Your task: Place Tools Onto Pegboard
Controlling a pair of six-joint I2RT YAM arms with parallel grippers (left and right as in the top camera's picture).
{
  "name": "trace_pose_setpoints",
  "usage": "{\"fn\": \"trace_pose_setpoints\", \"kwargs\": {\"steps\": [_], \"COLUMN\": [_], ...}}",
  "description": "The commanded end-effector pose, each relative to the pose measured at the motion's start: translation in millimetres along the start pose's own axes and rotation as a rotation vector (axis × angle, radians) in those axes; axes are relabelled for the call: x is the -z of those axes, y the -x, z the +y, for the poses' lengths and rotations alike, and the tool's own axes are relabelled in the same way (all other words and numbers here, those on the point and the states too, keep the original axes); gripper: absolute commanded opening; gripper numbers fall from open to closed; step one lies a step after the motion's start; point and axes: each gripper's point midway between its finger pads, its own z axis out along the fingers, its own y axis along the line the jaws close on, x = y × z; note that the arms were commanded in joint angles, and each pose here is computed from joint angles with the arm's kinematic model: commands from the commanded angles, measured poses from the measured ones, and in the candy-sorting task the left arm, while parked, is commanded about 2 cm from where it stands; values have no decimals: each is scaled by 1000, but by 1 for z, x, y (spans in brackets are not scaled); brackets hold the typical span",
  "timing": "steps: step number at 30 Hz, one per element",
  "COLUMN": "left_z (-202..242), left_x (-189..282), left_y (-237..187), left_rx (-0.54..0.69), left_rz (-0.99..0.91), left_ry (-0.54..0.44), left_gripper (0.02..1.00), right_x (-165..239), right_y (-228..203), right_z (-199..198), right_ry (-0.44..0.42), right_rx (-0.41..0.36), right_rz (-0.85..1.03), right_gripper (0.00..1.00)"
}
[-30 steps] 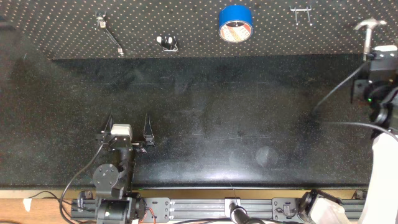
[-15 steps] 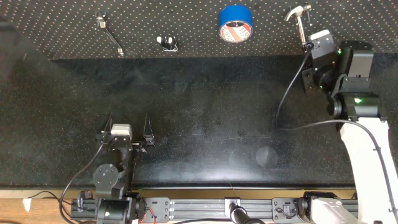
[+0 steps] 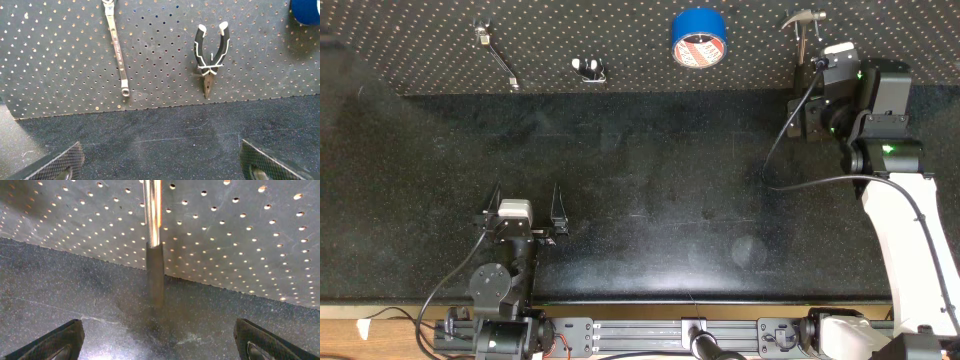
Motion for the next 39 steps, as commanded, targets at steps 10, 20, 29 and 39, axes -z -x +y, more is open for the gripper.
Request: {"fn": "trace_pose_setpoints", "kwargs": {"steps": [10, 20, 29, 39], "left_z": [-1, -1, -1, -1], "left_x": [0, 0, 0, 0], "left_y": [-1, -1, -1, -1], "left_rx": [-1, -1, -1, -1], "left_rz": [1, 1, 1, 1], "left_ry": [-4, -4, -4, -4], "left_gripper": [996, 996, 996, 996], "right_x": [104, 101, 94, 94], "right_y": [-25, -95, -109, -111], "right_z": [27, 58, 58, 48], "right_ry": [-63, 11, -42, -65], "right_rx": [-85, -145, -12, -115], "right_rz": [-466, -727, -668, -664], "right_gripper": [976, 976, 976, 976]}}
